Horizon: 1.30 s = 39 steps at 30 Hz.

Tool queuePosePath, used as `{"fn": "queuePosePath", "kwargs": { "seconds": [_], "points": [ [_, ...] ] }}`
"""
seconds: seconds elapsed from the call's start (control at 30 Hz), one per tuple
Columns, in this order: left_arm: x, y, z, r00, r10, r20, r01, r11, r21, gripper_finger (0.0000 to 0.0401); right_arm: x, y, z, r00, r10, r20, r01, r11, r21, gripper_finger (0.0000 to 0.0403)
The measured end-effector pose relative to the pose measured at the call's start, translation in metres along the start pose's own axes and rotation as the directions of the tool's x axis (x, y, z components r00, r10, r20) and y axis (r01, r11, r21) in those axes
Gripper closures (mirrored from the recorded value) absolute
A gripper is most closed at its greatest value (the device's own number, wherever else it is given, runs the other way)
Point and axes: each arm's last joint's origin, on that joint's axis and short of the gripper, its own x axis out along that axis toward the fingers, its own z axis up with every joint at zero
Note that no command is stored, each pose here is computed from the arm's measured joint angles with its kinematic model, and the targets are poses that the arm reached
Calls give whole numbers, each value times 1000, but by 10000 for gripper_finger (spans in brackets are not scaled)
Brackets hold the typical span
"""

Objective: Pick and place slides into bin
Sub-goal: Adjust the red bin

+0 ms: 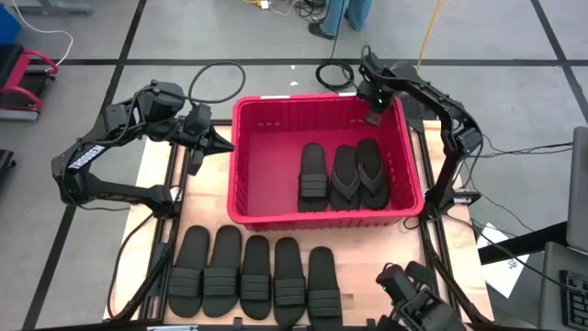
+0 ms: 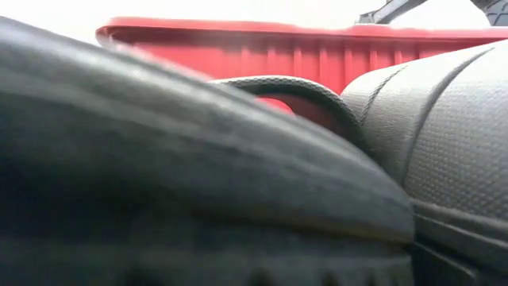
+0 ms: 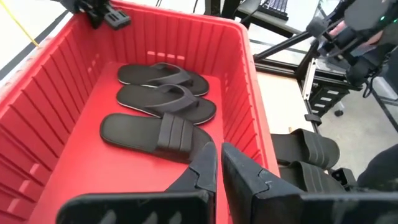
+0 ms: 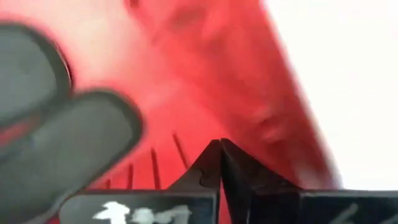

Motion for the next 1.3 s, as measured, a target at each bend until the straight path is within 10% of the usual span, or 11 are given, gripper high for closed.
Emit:
{"fn": "queuePosePath", "kwargs": {
  "seconds": [0.33, 0.67, 0.97, 1.17, 1.3],
  "points": [
    [-2, -1, 0, 1000, -9, 5, 9, 1000, 0, 382, -49, 1, 1, 983, 101, 150, -112, 991, 68, 403],
    [-25, -21, -5, 995, -63, 74, 50, 986, 159, 398, -152, 51, -37, 795, 325, 513, -329, 941, -87, 403],
    [-66, -41, 1, 936, -38, 350, -29, 983, 183, 400, -230, 117, -102, 441, 703, 558, -473, 710, -522, 403],
    [-67, -46, 3, 925, -81, 371, 19, 985, 169, 401, -261, 169, -140, 400, 783, 476, -516, 622, -589, 403],
    [-66, -49, 3, 925, -117, 361, 51, 981, 186, 401, -276, 222, -149, 414, 772, 483, -484, 636, -602, 403]
  ]
}}
